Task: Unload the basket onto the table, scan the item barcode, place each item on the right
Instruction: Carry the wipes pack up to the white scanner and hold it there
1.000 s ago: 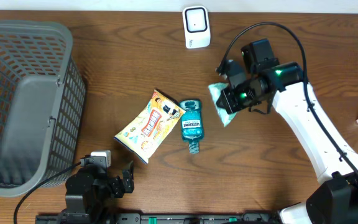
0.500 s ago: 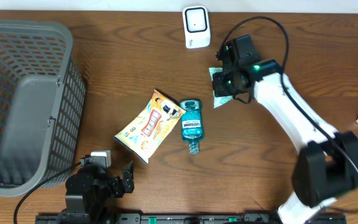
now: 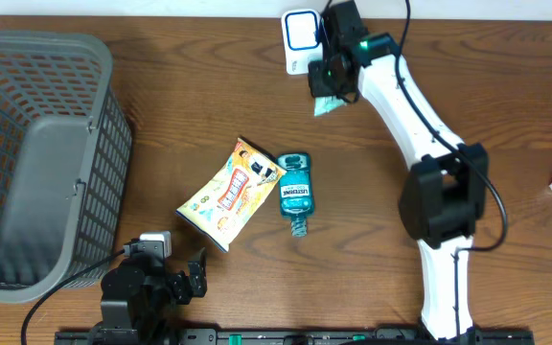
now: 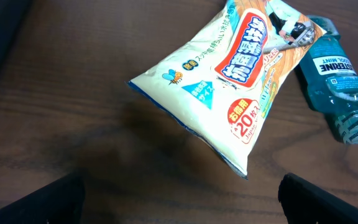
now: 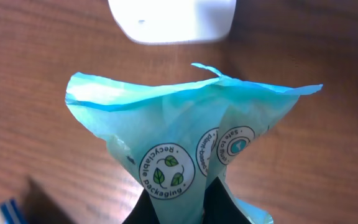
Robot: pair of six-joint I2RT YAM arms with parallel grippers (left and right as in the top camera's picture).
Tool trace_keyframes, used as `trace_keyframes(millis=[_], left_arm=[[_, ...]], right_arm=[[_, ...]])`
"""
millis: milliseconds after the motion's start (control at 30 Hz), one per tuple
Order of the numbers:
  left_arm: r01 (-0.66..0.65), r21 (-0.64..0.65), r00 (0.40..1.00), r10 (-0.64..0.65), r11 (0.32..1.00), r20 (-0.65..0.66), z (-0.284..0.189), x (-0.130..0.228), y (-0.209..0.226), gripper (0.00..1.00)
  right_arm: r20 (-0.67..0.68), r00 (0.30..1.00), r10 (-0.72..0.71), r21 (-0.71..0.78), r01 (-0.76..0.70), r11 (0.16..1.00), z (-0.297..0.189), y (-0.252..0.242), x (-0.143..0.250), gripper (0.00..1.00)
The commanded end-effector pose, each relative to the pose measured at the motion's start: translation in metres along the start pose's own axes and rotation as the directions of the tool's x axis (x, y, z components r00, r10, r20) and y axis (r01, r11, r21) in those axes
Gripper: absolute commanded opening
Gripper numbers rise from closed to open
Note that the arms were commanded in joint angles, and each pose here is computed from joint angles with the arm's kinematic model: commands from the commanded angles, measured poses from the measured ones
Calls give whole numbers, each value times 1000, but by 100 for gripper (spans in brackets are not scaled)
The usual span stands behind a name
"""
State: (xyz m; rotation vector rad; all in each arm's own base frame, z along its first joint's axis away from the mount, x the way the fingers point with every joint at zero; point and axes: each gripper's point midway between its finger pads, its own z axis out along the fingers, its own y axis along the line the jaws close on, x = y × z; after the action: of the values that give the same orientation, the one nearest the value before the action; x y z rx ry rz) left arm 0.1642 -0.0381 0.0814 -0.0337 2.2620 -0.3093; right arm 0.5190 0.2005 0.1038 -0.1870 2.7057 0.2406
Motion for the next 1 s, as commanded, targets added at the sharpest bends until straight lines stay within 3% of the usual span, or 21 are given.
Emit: trace_keyframes(millis=[0, 567, 967], left_arm=[[7, -15, 1000, -7, 1000, -30, 0, 8, 3, 99], [7, -15, 1000, -7, 1000, -30, 0, 8, 3, 99], [7, -15, 1000, -7, 1000, -30, 0, 8, 3, 99]], right_arm=[[24, 999, -31, 35, 30, 999, 14, 1, -18, 1], [226, 973, -48, 78, 32, 996, 20, 7, -77, 1], [202, 978, -59, 98, 39, 994, 66, 9, -65, 1]])
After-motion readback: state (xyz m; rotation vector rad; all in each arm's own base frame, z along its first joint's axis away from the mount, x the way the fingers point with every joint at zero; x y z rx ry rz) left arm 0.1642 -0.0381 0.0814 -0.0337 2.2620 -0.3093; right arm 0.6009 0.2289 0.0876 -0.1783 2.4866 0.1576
